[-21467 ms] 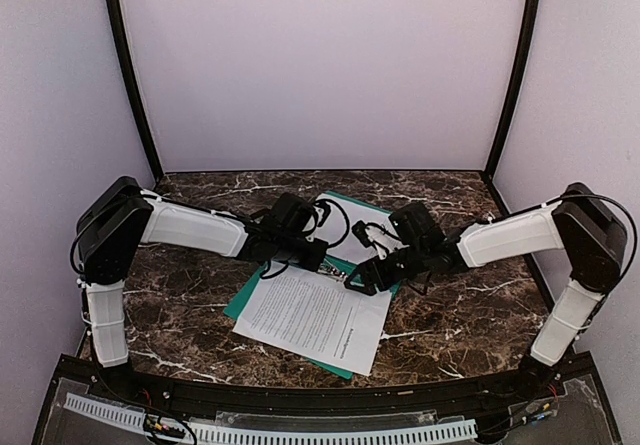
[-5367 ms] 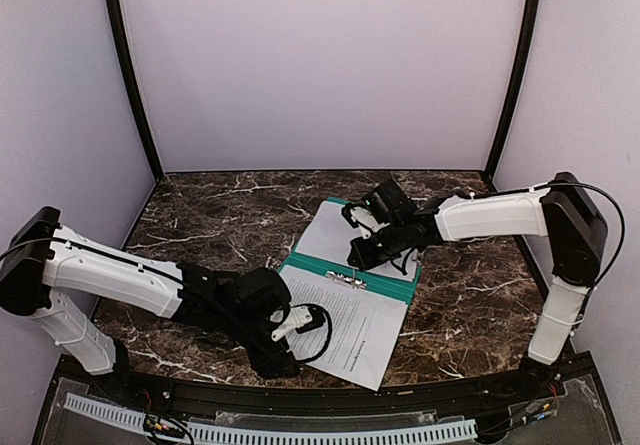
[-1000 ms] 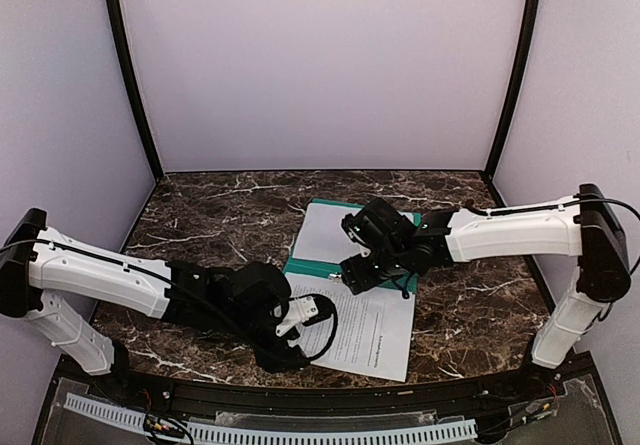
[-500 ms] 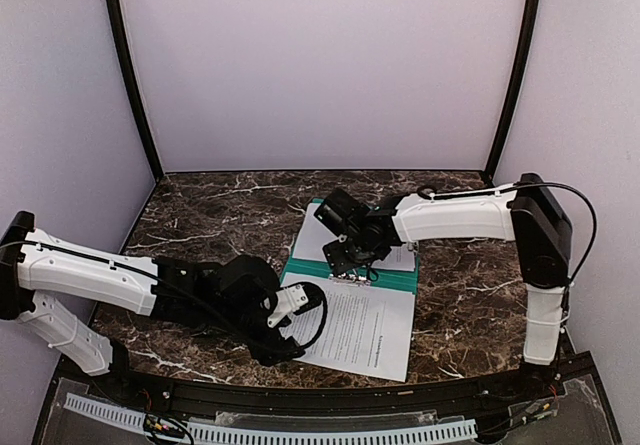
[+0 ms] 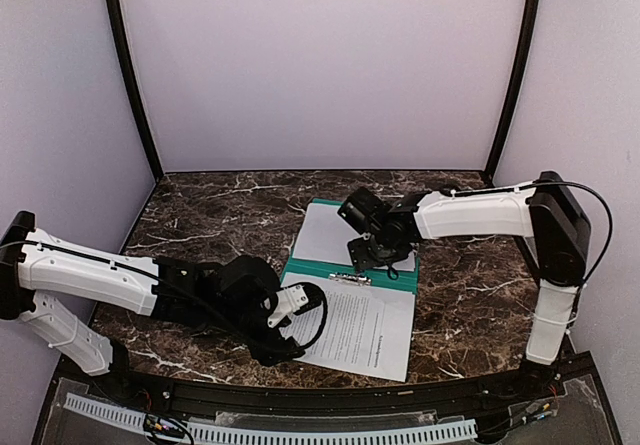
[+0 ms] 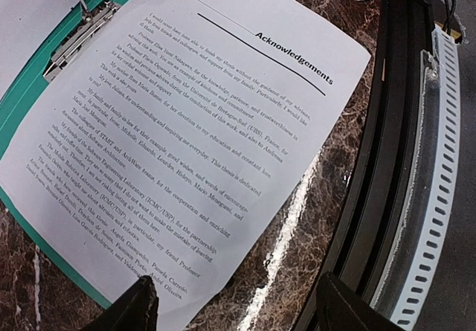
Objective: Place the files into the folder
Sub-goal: Open the spring clip on the folder with some files, then adjust the file in the spring clip on the folder.
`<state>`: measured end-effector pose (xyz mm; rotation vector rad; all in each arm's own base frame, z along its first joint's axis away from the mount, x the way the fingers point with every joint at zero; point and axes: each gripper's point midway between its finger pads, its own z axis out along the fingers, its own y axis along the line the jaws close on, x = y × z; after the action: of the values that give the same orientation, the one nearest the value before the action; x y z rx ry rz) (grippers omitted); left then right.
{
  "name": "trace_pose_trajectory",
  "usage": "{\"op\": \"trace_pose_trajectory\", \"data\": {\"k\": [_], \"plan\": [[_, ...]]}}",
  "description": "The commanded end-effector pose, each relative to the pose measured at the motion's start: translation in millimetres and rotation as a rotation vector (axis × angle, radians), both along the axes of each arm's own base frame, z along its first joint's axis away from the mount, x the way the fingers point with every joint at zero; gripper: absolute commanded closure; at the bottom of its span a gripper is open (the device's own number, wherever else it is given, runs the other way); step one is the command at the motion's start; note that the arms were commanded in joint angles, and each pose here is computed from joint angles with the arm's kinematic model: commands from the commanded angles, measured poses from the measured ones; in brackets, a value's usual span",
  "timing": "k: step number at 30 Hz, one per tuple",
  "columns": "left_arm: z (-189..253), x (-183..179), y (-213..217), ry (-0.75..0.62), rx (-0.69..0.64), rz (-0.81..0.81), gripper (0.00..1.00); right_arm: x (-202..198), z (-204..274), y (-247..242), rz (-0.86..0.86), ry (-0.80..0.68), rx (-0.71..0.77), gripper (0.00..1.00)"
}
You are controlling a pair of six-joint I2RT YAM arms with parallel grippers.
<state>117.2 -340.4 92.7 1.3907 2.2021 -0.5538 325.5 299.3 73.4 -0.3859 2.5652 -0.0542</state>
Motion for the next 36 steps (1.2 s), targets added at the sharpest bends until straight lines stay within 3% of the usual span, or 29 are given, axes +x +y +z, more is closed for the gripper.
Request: {"op": "trace_pose_trajectory", "data": {"k": [1, 12, 18, 23, 29, 36], "plan": [[-8, -1, 7, 0.009, 0.028, 0.001, 0.27, -5, 15, -17, -0.057, -0.022, 0.046, 0.28], [-19, -5, 9, 0.032, 0.056, -0.014, 0.26, -19, 1, -51, -0.118, 0.009, 0.058, 0.27], [-15, -4, 9, 0.023, 0.048, -0.011, 0.23, -38, 16, -36, 0.02, -0.027, 0.159, 0.27], [-21, -10, 12, 0.051, 0.056, -0.021, 0.2, -85, 36, -9, 0.222, -0.028, 0.234, 0.27], [-22, -1, 22, 0.026, 0.053, 0.065, 0.19, -163, 16, 17, 0.404, 0.038, 0.111, 0.22], [-17, 30, 55, -0.035, 0.047, 0.323, 0.17, -224, -12, 61, 0.624, 0.058, -0.043, 0.17]]}}
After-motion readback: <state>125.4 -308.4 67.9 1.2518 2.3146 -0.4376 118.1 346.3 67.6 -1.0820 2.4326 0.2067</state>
